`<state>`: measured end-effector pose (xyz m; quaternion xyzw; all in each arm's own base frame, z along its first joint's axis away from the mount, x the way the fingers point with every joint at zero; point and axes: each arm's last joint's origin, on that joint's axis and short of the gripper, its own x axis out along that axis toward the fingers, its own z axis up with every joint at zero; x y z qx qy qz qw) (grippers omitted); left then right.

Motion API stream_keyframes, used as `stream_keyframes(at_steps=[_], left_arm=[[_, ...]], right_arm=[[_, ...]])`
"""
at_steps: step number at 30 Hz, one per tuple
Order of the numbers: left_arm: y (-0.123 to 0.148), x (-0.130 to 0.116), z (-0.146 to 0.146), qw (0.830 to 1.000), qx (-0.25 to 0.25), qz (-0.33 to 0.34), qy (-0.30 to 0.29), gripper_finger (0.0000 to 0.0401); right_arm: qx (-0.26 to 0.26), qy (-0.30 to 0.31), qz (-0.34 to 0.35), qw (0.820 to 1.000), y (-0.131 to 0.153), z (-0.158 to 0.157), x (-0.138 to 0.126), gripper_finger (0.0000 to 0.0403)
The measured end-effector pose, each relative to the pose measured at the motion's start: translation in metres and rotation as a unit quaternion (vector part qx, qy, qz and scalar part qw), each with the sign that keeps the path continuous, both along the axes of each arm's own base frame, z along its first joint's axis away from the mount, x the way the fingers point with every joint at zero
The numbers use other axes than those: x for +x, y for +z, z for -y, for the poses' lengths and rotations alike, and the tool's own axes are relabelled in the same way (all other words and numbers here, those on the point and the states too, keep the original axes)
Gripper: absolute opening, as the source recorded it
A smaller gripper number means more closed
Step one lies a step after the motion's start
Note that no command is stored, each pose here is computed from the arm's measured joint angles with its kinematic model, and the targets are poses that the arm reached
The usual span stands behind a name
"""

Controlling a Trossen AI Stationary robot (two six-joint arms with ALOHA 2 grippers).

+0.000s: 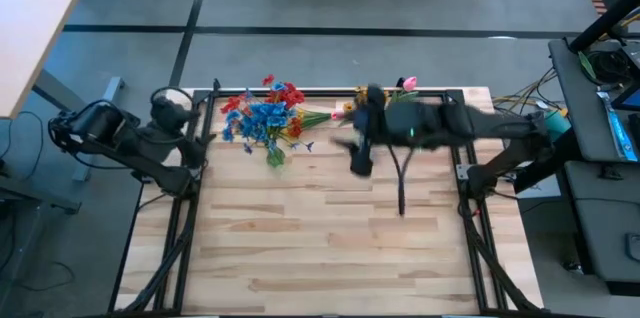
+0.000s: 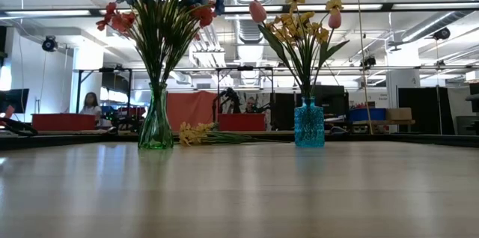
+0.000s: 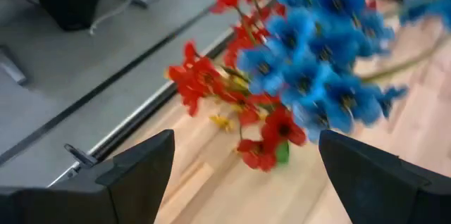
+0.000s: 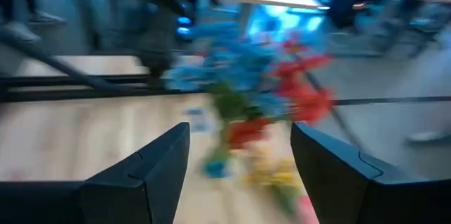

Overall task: Sort flowers into vase by color
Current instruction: Put the yellow flowers into the blue vase

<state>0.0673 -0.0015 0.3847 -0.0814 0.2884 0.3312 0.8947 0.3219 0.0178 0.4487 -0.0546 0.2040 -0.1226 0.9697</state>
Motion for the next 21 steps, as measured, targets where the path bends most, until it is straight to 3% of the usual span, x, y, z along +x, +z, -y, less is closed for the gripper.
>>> stream_keyframes(at_steps=[6,11,15,17,19,21], left_arm=[[0.001,-0.012,-0.007,0.994,0.018,0.081,0.075,0.0335],[-0.007,-0.015,-0.009,0.989,0.005,0.106,0.101,0.0335],[-0.017,-0.011,-0.008,0.989,0.006,0.104,0.106,0.0335],[-0.022,-0.008,-0.007,0.988,0.013,0.108,0.113,0.0335],[-0.026,-0.005,-0.006,0.987,0.02,0.111,0.117,0.0335],[-0.029,-0.003,-0.005,0.986,0.022,0.112,0.121,0.0335]], right_arm=[[-0.066,-0.069,-0.015,0.995,0.029,0.064,0.0,0.0235],[-0.081,-0.122,-0.03,0.989,0.039,0.128,-0.006,0.0231],[-0.034,-0.081,-0.041,0.995,0.023,0.181,-0.002,0.0227],[-0.036,-0.08,-0.06,0.994,0.011,0.203,0.002,0.0226],[-0.073,-0.109,-0.106,0.986,-0.001,0.224,0.003,0.0226],[-0.127,-0.167,-0.176,0.962,-0.014,0.245,0.0,0.0226]])
